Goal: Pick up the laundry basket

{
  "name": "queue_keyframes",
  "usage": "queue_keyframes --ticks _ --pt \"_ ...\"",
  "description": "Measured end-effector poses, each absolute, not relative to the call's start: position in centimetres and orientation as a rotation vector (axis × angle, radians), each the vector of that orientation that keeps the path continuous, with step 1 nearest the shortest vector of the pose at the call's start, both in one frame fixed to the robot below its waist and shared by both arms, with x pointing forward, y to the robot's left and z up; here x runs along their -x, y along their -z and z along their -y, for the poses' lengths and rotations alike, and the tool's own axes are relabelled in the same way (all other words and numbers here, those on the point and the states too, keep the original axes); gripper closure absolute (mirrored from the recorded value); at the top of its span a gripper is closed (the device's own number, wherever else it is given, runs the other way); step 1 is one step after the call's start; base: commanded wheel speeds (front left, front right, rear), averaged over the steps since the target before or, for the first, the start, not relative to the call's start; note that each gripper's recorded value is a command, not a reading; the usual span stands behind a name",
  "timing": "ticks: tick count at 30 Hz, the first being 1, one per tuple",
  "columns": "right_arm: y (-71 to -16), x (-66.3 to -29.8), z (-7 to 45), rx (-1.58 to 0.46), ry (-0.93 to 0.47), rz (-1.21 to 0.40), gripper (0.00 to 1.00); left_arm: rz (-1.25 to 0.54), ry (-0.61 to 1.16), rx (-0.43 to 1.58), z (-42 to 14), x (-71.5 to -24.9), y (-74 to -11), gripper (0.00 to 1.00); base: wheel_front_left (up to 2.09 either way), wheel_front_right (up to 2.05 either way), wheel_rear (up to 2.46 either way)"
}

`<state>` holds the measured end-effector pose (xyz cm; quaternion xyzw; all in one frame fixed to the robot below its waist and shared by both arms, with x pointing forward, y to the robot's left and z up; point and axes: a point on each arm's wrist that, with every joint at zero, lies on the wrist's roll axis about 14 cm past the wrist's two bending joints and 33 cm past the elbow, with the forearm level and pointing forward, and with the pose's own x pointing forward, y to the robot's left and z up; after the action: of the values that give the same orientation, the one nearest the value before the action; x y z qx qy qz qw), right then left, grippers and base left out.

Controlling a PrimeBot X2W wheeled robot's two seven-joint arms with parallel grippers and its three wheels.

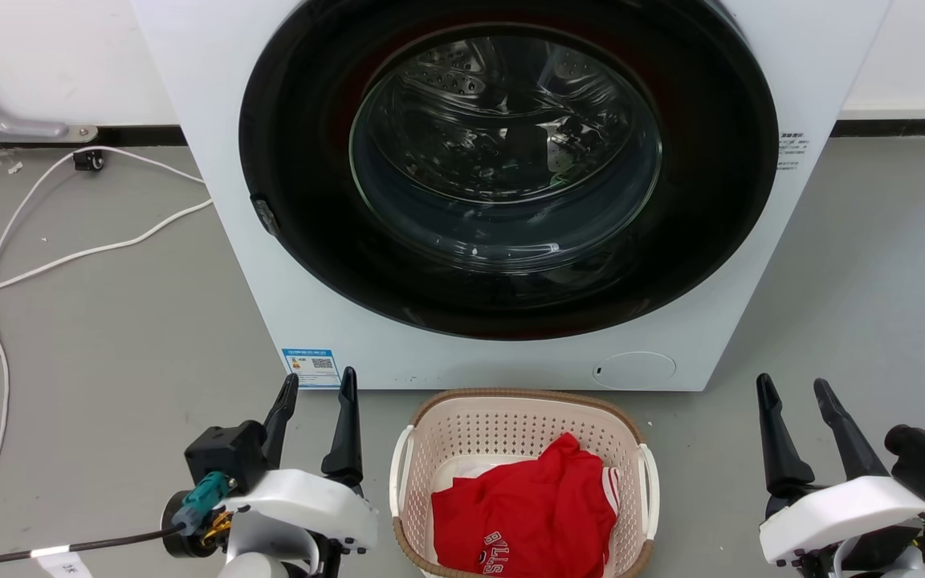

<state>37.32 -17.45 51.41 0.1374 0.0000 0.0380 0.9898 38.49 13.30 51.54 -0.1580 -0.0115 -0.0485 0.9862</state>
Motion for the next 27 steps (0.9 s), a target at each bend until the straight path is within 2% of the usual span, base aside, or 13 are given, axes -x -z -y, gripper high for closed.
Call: queue_keyframes --ticks 16,27 --pt "-51.2 -37.1 17.1 -0.136 -0.094 -0.012 0.0 0.063 0.134 0.136 -12.4 -38.0 -51.8 0.0 0.0 0.0 0.0" --pt "-50.9 -36.9 17.2 -0.075 -0.093 -0.012 0.0 0.089 0.157 0.101 -11.7 -37.9 -52.1 0.0 0.0 0.0 0.0"
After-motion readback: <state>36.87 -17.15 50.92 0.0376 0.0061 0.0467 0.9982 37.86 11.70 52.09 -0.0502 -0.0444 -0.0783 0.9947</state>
